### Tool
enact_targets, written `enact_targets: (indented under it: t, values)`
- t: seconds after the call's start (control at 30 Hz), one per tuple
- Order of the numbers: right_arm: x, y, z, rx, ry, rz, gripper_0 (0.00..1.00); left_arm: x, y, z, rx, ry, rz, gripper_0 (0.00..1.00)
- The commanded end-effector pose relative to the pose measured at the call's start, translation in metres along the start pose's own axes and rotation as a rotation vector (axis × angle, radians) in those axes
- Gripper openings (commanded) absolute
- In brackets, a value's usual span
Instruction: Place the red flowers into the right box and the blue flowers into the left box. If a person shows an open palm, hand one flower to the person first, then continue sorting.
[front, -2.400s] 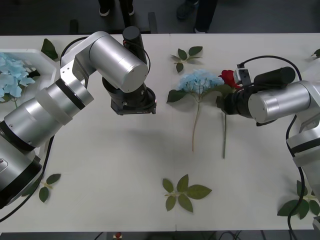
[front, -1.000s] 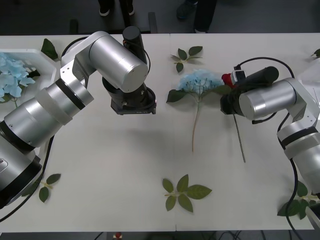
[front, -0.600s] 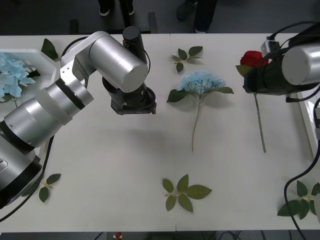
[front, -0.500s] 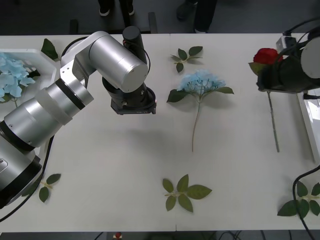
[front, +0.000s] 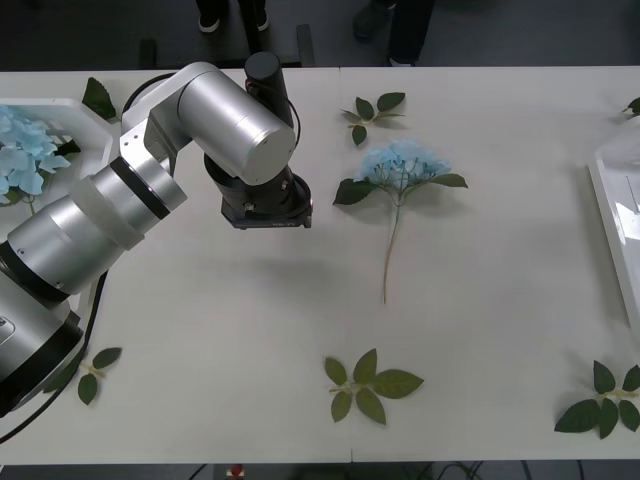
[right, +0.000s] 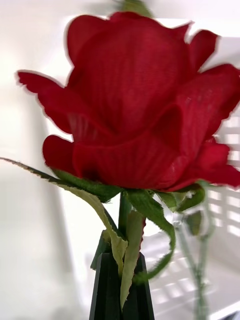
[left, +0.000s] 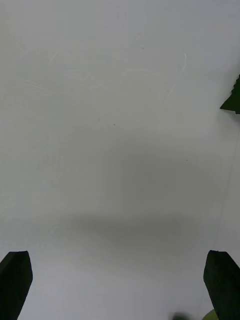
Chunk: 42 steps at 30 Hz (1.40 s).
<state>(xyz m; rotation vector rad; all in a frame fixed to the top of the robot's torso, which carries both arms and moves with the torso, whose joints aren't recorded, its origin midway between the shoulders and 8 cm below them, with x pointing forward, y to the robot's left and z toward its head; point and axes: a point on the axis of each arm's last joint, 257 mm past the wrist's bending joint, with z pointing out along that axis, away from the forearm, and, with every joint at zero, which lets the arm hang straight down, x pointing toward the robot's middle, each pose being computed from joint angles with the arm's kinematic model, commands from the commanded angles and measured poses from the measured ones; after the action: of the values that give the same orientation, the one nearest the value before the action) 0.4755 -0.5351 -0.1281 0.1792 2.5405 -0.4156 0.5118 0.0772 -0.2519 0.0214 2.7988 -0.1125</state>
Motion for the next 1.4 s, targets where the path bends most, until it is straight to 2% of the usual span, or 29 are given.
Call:
enact_targets:
  t: [0.03,0.27,0.5,0.57,0.63,0.83,0.9,1.0,1.1,1.4]
  values:
    - [0.011,-0.052,0.019,0.053,0.002,-0.057,0.0,-0.026,-0.002,-0.022,0.01,-0.069,0.038,1.0]
    - [0.037,-0.091,0.071,0.109,0.004,-0.047,0.0,-0.025,-0.002,-0.021,0.009,-0.066,0.045,1.0]
    - [0.052,-0.079,0.098,0.108,-0.012,-0.046,0.0,-0.026,-0.001,-0.022,0.009,-0.067,0.042,1.0]
    - [0.053,-0.073,0.1,0.097,-0.012,-0.038,0.12,-0.026,-0.001,-0.022,0.01,-0.068,0.043,1.0]
    - [0.053,-0.071,0.101,0.093,-0.014,-0.037,0.31,-0.026,-0.001,-0.022,0.009,-0.067,0.043,1.0]
    - [0.049,-0.069,0.097,0.082,-0.021,-0.032,0.59,-0.026,0.0,-0.022,0.008,-0.068,0.046,1.0]
    - [0.045,-0.065,0.089,0.066,-0.016,-0.022,0.68,-0.026,0.0,-0.022,0.007,-0.069,0.046,1.0]
    - [0.032,-0.045,0.065,-0.015,0.001,0.007,0.86,-0.026,0.0,-0.022,0.007,-0.069,0.048,1.0]
    - [0.012,-0.009,0.04,-0.144,0.005,0.042,0.93,-0.026,0.0,-0.022,0.007,-0.069,0.048,1.0]
    - [-0.036,0.149,0.016,-0.498,-0.026,0.174,0.94,-0.027,0.0,-0.022,0.006,-0.071,0.05,1.0]
